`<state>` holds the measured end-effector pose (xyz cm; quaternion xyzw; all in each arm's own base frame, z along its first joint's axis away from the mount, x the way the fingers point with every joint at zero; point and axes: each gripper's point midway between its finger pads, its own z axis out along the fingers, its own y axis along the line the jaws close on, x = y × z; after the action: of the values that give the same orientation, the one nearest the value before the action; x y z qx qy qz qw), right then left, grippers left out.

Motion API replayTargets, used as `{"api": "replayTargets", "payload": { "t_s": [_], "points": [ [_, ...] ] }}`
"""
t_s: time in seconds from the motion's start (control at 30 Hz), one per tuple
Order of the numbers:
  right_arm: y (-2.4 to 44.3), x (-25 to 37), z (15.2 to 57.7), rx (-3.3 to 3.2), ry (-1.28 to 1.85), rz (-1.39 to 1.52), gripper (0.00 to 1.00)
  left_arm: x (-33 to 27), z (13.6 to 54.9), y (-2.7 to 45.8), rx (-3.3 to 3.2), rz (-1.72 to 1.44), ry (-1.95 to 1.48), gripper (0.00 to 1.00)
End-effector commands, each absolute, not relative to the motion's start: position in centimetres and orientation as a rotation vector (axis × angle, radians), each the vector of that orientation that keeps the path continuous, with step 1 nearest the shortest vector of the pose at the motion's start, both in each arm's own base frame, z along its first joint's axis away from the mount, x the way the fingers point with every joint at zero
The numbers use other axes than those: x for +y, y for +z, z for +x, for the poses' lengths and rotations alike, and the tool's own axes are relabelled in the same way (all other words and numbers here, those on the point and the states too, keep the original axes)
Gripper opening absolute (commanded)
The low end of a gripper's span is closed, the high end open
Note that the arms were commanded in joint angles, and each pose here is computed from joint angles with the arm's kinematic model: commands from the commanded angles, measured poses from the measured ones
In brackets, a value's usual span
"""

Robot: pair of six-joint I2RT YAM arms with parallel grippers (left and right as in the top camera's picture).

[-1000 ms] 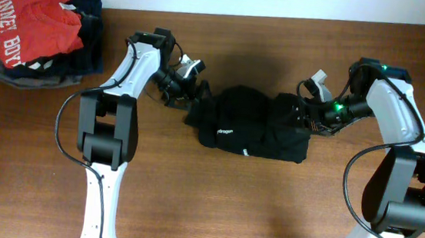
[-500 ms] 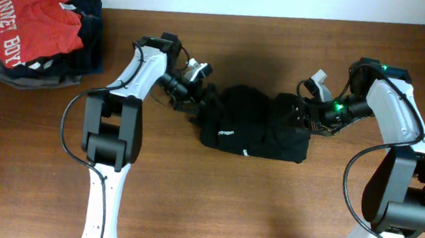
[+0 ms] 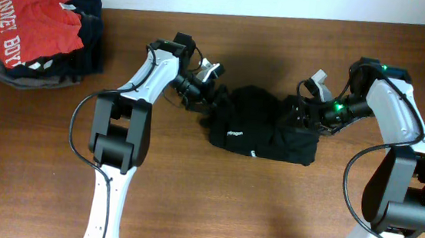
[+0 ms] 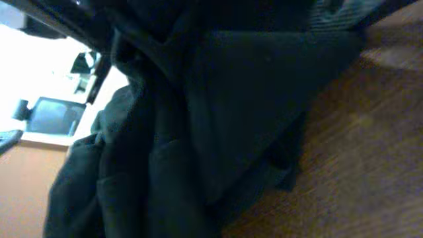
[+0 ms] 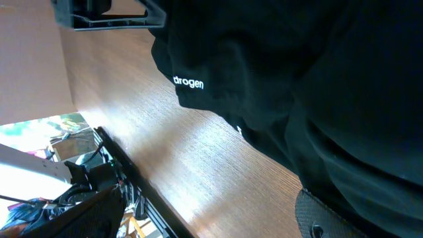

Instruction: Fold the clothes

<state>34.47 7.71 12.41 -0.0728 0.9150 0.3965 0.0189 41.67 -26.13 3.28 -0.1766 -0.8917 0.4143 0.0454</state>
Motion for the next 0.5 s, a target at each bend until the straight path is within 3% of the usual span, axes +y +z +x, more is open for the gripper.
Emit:
{"api": "replayTargets", "payload": {
  "t_s": [0.0, 0.07, 0.23, 0.3, 0.37, 0.4, 0.47],
  "points": [
    [12.9, 8.0, 34.7, 2.82, 1.212, -0.272, 0.87, -26.8, 40.5, 1.2, -2.702, -0.552, 1.208, 0.75],
    [12.9, 8.2, 34.8, 2.816, 1.209, -0.284, 0.87, -27.2, 40.5, 1.2, -2.702, -0.569, 1.21, 0.62],
    [12.9, 8.6, 34.8, 2.811, 1.206, -0.306, 0.87, -28.0, 40.0, 1.2, -2.694, -0.597, 1.208, 0.6],
    [12.9, 8.7, 34.8, 2.813, 1.207, -0.311, 0.87, -28.2, 40.0, 1.2, -2.696, -0.609, 1.21, 0.39],
    [12.9, 8.7, 34.8, 2.811, 1.205, -0.314, 0.87, -28.3, 40.1, 1.2, -2.7, -0.609, 1.212, 0.08],
    [12.8, 8.7, 34.8, 2.811, 1.205, -0.314, 0.87, -28.2, 40.1, 1.1, -2.702, -0.604, 1.207, 0.01],
    [12.8, 8.7, 34.8, 2.811, 1.205, -0.314, 0.87, -28.1, 40.2, 1.1, -2.704, -0.6, 1.203, 0.01]
  ]
}}
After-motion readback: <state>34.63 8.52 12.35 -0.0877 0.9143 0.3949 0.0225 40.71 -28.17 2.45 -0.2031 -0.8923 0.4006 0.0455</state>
